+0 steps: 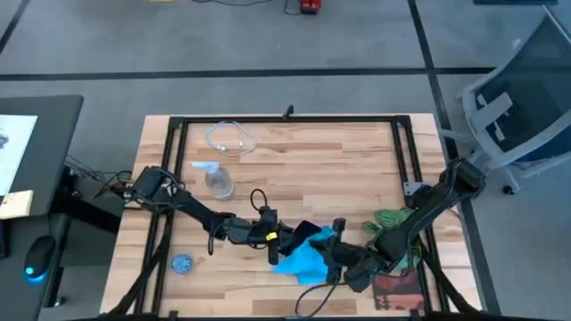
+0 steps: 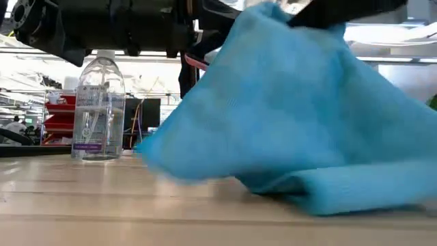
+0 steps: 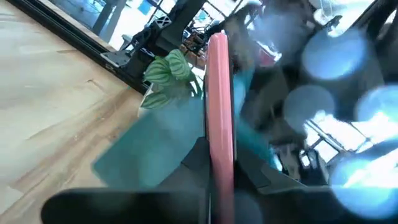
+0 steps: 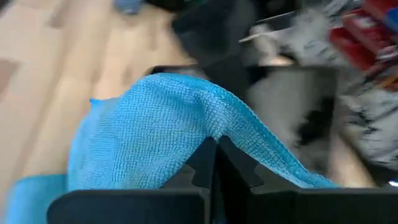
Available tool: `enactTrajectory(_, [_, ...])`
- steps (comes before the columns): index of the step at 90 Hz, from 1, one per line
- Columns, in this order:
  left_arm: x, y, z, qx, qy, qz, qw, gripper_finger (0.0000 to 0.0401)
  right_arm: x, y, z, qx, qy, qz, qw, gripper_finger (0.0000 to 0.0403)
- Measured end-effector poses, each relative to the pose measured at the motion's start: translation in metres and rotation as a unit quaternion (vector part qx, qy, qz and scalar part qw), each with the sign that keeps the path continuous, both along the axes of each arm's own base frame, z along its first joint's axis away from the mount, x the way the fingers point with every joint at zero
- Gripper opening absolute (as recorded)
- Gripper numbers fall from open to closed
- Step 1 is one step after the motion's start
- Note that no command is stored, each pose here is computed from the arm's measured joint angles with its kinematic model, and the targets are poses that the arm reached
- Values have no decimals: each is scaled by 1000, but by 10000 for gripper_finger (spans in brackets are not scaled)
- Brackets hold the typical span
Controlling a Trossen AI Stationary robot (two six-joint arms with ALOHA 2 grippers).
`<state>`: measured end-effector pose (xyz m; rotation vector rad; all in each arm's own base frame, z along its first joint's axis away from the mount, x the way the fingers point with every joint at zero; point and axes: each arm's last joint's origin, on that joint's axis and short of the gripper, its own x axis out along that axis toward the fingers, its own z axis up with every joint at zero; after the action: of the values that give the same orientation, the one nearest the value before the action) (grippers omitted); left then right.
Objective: Apply microfiber cloth
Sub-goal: Wipe the front of the cellphone with a microfiber cloth
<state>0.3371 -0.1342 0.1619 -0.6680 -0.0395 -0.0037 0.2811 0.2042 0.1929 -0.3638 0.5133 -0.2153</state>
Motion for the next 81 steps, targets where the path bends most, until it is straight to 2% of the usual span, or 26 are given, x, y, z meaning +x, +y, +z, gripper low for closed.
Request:
enactTrajectory(8, [0,0,2,-5,-11,-3,1000,7,2,6,-12,-14,15,18,1000,0])
enactTrajectory(15, [0,-1,6,-9,-17,-8,1000,7,-1,6,-14,-41,8,-2,999,0])
enactTrajectory(36, [-1,-2,5,0,-15,-11,1000,7,-18,9,15,-135,-70,-82,985,0])
enactTrajectory(47, [-1,-3,5,6,-14,-12,1000,7,-27,9,28,-161,-80,-90,980,0])
enactTrajectory(64, [-1,-3,-3,24,14,2,1000,7,-39,9,45,-211,-114,-150,959,0])
enactTrajectory(71, [-1,-3,-3,18,14,1,1000,7,-41,11,50,-220,-115,-149,957,0])
enactTrajectory(81, [-1,-3,-4,18,21,0,1000,7,-44,15,61,-199,-125,-133,963,0])
